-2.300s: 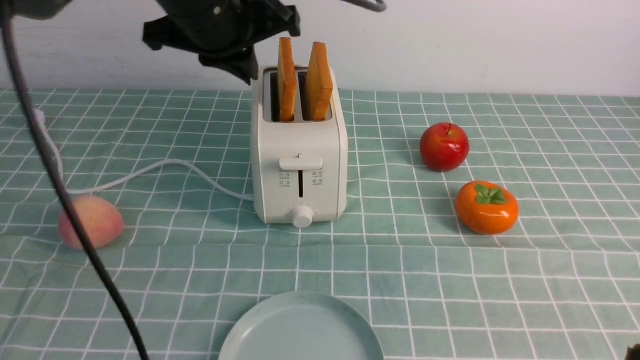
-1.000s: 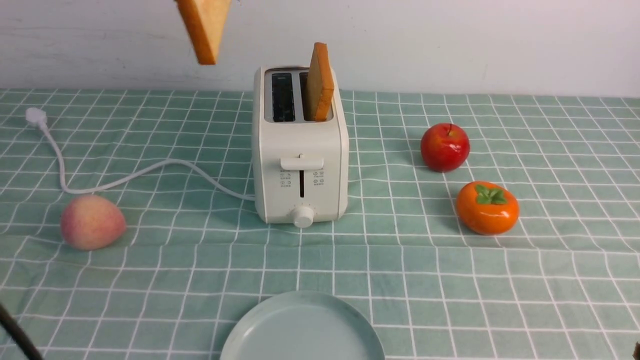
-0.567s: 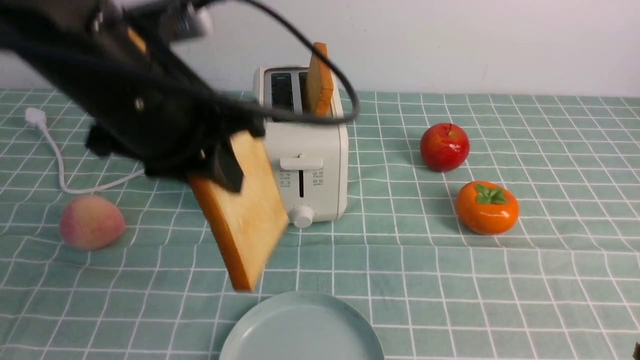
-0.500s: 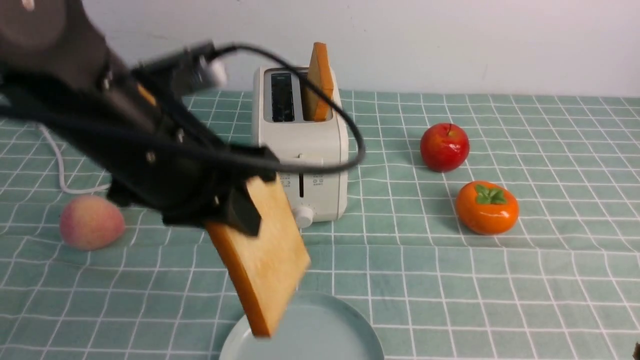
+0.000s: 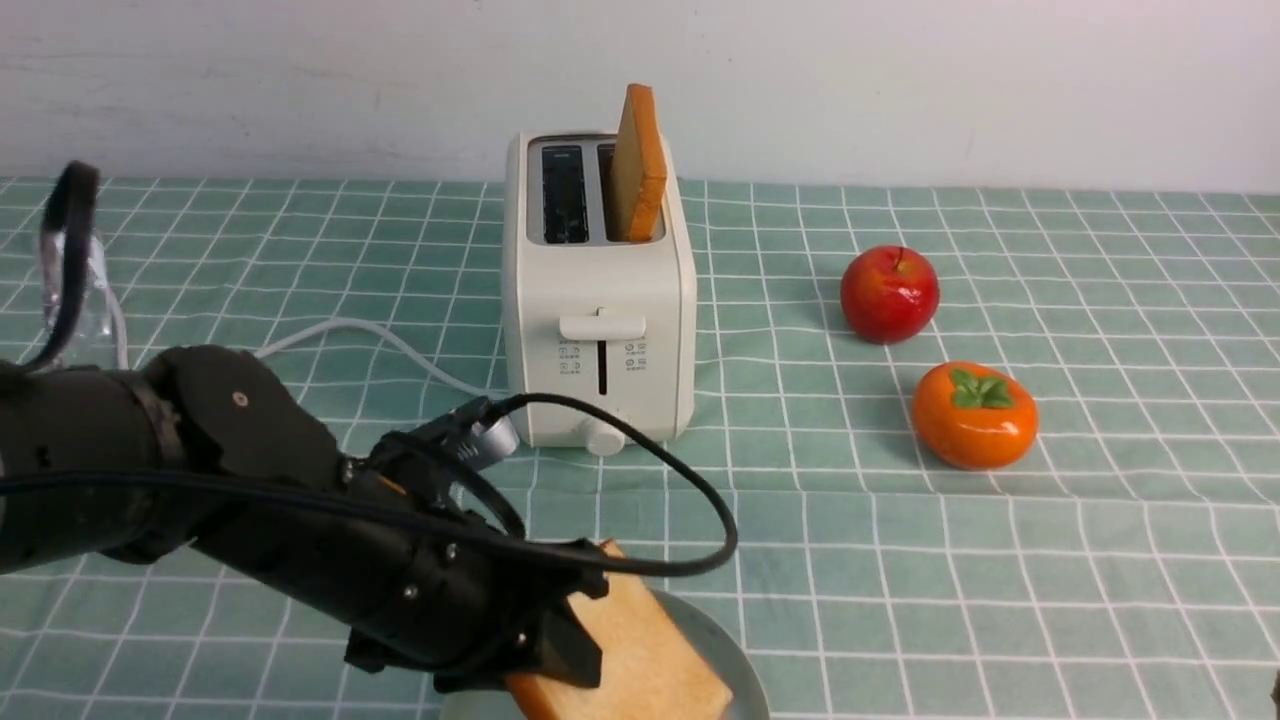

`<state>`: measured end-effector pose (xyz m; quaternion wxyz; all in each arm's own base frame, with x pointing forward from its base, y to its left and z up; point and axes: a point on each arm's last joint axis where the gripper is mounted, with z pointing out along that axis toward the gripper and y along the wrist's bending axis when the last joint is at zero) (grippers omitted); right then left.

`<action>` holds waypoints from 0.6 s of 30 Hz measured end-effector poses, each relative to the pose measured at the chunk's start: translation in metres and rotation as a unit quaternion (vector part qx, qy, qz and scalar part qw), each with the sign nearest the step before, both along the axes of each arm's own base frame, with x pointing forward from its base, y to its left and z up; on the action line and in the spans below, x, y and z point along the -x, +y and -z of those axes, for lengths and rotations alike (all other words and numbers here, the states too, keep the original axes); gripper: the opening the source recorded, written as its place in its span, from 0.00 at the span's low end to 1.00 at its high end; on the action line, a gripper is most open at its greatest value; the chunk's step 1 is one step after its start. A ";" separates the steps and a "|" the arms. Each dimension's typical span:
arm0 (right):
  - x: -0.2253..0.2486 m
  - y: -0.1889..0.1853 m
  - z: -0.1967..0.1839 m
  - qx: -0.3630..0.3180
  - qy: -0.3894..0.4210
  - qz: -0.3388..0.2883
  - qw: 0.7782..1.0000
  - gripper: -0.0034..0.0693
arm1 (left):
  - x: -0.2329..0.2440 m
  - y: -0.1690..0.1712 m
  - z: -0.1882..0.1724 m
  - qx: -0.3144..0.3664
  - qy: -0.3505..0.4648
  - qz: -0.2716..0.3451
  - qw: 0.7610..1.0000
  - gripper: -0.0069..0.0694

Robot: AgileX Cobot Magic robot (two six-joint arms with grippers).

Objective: Take toasted bread from bread machine on blue coffee table place on plate.
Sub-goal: 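Place the slice of bread on the plate with the left gripper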

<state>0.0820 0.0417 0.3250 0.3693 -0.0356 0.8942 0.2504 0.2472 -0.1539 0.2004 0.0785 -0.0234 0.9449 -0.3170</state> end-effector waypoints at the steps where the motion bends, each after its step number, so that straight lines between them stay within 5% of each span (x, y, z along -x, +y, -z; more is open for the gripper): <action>1: 0.000 0.000 0.000 -0.003 0.000 0.004 1.000 0.08 | -0.002 -0.001 0.006 -0.005 0.009 0.000 1.000 0.36; 8: -0.002 -0.001 -0.002 -0.023 0.013 0.028 0.999 0.08 | -0.002 0.003 0.019 -0.043 0.017 0.025 0.999 0.49; 18: -0.043 -0.008 -0.045 -0.015 0.032 0.063 0.997 0.10 | 0.009 0.025 -0.003 -0.137 -0.003 0.011 0.991 0.30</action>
